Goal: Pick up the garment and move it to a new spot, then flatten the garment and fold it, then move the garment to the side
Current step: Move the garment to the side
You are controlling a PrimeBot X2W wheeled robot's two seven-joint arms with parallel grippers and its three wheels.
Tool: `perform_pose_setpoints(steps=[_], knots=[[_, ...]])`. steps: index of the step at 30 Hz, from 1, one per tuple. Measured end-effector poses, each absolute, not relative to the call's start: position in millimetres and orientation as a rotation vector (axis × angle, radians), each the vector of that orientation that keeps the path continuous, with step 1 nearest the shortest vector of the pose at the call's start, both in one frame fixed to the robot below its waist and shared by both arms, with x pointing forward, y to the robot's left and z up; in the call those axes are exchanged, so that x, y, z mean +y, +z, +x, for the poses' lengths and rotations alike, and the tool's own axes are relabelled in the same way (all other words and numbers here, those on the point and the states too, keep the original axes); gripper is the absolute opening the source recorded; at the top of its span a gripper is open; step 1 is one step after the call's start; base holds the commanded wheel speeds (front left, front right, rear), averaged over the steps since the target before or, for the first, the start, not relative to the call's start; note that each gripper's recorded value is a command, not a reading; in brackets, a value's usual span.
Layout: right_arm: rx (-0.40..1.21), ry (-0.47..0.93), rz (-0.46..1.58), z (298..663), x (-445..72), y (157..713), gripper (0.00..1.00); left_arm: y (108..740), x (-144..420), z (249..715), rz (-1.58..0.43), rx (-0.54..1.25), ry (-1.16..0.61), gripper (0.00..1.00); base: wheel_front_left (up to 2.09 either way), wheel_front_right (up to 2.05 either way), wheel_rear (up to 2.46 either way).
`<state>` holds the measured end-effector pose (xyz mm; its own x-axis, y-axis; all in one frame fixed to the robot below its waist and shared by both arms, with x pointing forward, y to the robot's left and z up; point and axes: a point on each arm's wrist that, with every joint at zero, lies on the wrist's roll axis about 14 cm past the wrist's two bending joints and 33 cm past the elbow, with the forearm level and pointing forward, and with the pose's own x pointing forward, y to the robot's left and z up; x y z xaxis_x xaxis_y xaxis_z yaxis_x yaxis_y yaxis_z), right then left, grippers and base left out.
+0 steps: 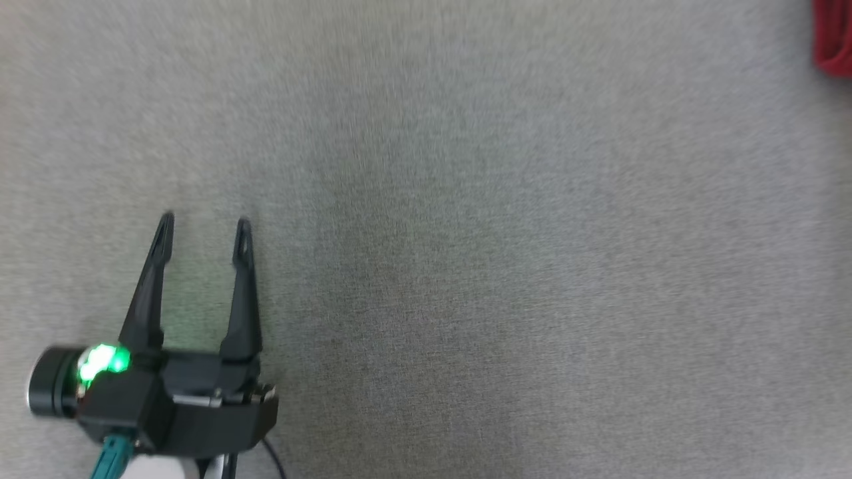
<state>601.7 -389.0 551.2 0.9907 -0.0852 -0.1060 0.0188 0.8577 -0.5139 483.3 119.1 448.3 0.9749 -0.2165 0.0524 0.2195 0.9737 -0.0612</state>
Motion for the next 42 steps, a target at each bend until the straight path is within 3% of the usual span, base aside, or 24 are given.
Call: perform_pose_setpoints(steps=[24, 42], knots=[[-0.053, 0.098, -0.120, 475.2, -261.9, 536.6, 1.00, 510.4, 162.9, 399.6, -0.045, -0.112, -0.103, 1.00, 0.00, 0.00, 0.00], [-0.046, 0.050, 0.063, 386.0, -224.0, 502.4, 1.00, 507.9, 181.3, 365.4, -0.059, -0.090, -0.049, 1.00, 0.00, 0.00, 0.00]])
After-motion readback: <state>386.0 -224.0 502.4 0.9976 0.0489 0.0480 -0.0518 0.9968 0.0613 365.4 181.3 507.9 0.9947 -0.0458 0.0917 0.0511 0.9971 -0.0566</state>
